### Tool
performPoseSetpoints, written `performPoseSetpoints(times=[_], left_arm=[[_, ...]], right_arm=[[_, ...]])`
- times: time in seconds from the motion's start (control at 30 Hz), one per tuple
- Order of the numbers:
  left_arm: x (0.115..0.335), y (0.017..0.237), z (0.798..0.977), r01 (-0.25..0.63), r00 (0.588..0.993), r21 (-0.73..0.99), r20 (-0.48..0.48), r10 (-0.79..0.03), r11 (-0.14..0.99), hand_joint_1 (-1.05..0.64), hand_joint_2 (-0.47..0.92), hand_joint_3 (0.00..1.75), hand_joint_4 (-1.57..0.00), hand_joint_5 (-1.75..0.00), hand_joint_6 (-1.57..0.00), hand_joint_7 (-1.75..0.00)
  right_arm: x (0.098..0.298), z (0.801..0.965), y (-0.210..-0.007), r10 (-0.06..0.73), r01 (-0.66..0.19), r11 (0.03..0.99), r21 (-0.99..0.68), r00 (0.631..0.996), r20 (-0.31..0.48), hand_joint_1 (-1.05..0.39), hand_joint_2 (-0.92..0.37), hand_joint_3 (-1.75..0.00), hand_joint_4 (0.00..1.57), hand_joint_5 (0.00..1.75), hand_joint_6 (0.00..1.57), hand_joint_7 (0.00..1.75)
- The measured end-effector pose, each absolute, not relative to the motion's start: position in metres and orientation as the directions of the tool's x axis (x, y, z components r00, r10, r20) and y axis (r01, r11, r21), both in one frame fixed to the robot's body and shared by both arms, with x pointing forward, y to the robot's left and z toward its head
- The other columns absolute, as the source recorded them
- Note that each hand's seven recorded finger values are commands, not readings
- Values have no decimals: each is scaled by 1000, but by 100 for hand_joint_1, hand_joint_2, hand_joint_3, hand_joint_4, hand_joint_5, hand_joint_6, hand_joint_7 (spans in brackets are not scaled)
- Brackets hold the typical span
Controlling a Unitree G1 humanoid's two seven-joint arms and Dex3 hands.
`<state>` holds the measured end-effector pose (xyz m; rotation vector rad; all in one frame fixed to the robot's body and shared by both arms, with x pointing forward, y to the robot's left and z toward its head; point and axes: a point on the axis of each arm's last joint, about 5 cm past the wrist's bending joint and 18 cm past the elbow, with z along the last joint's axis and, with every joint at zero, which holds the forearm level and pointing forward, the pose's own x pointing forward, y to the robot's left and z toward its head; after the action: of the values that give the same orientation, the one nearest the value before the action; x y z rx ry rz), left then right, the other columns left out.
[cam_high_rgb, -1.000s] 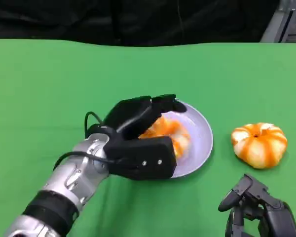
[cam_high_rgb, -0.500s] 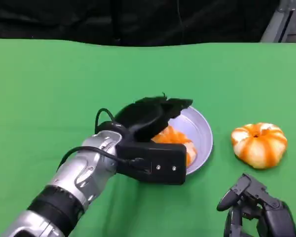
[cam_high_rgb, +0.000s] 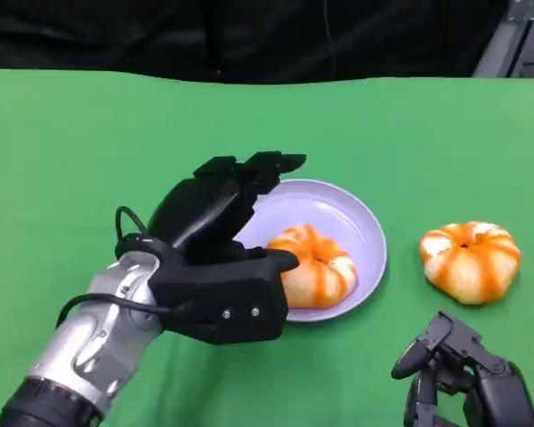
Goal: Grasp the bread from the table and place it into the plate.
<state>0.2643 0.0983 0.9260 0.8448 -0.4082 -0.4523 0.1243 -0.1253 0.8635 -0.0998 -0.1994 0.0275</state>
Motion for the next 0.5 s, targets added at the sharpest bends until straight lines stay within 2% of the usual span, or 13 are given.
performPoseSetpoints(times=[0.07,0.13,0.2,0.27,0.3,0.33,0.37,0.43,0.5], left_arm=[[246,114,919,204,830,652,281,-482,730,-39,88,19,-56,-113,-56,-70],[223,135,905,165,855,508,353,-379,845,-33,88,19,-67,-117,-71,-76],[206,154,891,113,892,413,358,-275,904,-34,89,20,-73,-119,-78,-80],[194,166,884,73,909,363,360,-212,929,-35,87,26,-77,-124,-82,-85],[190,169,882,61,911,343,365,-193,937,-35,82,35,-78,-125,-82,-87],[187,170,881,50,910,322,376,-176,946,-31,69,61,-80,-130,-83,-97],[184,171,880,45,907,299,387,-165,953,-30,62,74,-81,-131,-83,-102],[177,171,877,45,905,263,397,-150,964,-26,54,92,-83,-135,-84,-109],[172,172,875,51,907,237,394,-145,970,-17,43,118,-85,-148,-86,-123]], right_arm=[[123,863,-125,34,-14,995,-103,980,194,-24,-65,-141,89,175,57,175],[122,863,-125,33,-13,994,-106,981,191,-24,-65,-141,89,175,57,175],[123,863,-125,33,-13,994,-106,981,192,-24,-65,-141,89,175,57,175],[124,864,-125,37,-16,994,-106,980,197,-24,-66,-141,88,175,57,175],[124,864,-124,42,-21,994,-105,979,200,-24,-66,-141,88,175,56,175],[124,864,-124,44,-23,994,-105,979,199,-24,-66,-141,88,175,56,175],[123,864,-124,45,-24,994,-105,979,197,-24,-66,-141,87,175,56,175],[122,863,-124,43,-23,994,-104,981,192,-24,-66,-141,87,175,56,175],[121,862,-124,42,-22,994,-104,981,188,-24,-66,-141,87,175,55,175]])
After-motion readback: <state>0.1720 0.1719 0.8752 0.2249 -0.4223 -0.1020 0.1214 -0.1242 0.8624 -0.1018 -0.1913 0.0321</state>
